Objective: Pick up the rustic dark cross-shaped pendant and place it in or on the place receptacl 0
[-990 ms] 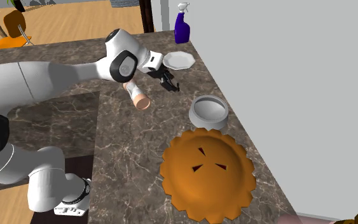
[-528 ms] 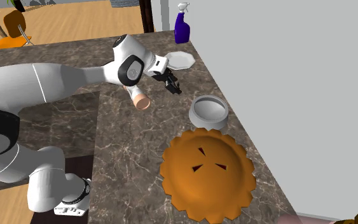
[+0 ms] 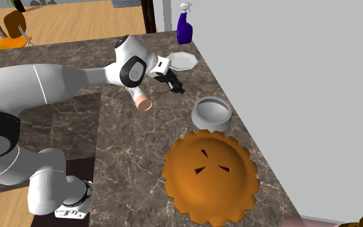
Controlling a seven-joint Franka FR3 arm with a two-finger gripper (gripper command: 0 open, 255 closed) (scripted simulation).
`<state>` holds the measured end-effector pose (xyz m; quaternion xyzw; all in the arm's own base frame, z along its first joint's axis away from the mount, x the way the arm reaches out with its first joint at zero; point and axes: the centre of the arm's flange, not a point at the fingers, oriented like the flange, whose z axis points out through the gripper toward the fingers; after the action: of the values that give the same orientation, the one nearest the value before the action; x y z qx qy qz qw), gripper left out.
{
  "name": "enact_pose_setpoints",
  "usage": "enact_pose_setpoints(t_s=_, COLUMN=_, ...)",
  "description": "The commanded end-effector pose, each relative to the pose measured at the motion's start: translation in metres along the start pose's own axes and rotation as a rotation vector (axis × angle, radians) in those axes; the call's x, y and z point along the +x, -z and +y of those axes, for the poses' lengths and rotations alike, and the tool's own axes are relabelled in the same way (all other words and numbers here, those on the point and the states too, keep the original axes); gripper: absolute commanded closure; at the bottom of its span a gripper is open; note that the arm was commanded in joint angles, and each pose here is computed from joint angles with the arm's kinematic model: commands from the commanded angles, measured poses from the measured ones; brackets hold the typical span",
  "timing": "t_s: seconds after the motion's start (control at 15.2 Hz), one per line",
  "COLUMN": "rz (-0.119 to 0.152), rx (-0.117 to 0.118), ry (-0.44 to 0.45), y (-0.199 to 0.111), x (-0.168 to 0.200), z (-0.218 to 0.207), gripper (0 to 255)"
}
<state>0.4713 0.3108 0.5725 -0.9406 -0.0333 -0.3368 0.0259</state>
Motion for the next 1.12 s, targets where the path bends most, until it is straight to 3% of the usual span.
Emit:
enact_pose_setpoints(t_s=0.0, rz=0.000, rx=0.000, ry=0.000, y=0.000, x=0.000, z=0.000, gripper=255)
enact_pose_setpoints(t_s=0.4, rz=0.000, rx=0.000, ry=0.000, y=0.000, x=0.000, z=0.000, gripper=255)
enact_pose_setpoints(t_s=1.06, rz=0.000, rx=0.000, ry=0.000, y=0.041, x=0.033, z=-0.001, gripper=255)
